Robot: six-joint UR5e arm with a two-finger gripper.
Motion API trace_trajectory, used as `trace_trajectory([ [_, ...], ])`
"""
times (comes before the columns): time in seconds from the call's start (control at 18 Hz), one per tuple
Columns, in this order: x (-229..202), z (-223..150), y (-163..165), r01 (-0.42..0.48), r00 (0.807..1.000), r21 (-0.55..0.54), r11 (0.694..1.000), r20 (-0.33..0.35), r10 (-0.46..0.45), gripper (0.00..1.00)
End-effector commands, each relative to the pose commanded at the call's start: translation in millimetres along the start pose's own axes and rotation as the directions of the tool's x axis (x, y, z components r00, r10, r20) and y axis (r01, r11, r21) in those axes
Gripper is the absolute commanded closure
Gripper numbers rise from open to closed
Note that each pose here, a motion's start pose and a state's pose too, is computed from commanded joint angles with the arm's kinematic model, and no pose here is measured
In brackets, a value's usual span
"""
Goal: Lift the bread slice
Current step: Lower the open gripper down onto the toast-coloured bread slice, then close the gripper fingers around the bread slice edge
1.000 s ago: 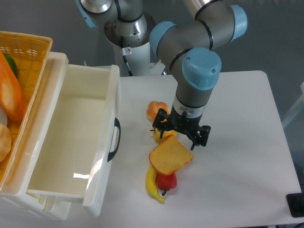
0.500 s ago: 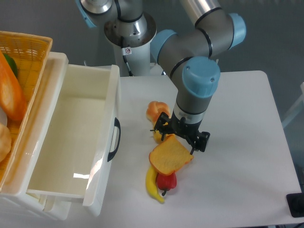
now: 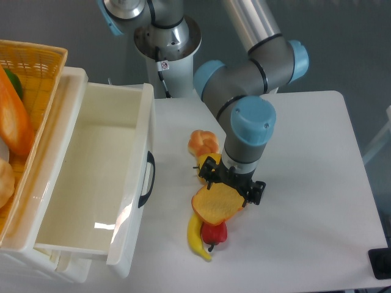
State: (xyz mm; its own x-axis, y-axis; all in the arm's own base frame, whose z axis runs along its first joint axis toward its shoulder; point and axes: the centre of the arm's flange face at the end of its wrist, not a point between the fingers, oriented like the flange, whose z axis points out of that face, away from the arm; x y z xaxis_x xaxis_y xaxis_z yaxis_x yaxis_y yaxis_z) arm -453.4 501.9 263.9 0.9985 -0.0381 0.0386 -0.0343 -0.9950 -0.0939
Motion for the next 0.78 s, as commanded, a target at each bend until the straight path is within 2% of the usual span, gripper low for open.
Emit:
trace_trajectory([
  [0.33,-4.6,30.0,-2.5,0.002,1.0,-0.007,1.0,-0.019,-0.002,0.0],
  [0.78,-8.7,45.7,-8.0,0.0,0.999,0.008,1.0,-0.048,0.001,0.0],
])
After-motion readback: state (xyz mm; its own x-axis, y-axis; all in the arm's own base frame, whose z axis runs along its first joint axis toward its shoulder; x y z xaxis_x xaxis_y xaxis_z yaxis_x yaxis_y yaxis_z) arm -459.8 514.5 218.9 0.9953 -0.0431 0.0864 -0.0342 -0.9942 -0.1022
